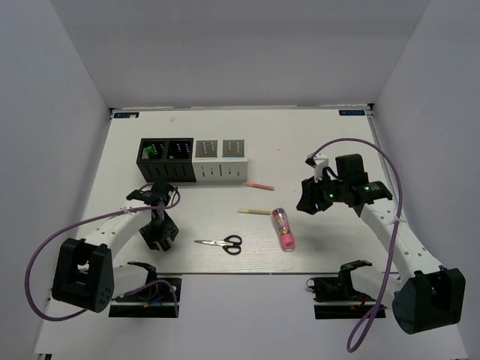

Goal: Sort the stationery into containers
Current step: Pick up the pen from the center of the board.

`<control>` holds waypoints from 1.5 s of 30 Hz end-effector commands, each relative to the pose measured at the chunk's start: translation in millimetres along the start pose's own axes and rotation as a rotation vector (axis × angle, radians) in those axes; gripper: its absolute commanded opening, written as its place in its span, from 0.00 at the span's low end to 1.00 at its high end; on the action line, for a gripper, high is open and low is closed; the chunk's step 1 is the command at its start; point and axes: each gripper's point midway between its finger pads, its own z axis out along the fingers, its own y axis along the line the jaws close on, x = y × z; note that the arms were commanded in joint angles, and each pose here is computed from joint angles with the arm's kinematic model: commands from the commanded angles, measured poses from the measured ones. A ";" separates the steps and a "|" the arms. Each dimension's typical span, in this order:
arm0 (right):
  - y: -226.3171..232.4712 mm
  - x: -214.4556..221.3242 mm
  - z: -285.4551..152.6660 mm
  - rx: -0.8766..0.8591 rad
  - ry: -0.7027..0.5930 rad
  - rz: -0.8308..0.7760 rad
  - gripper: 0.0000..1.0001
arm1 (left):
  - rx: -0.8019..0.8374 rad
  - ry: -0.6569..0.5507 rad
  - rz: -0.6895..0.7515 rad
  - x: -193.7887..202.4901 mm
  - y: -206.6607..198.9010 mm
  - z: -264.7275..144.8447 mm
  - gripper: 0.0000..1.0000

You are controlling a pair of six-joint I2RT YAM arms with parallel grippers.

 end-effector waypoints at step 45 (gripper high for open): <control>5.3 -11.8 -9.9 0.005 -0.083 -0.053 0.58 | -0.055 0.042 -0.052 -8.6 7.1 80.9 0.41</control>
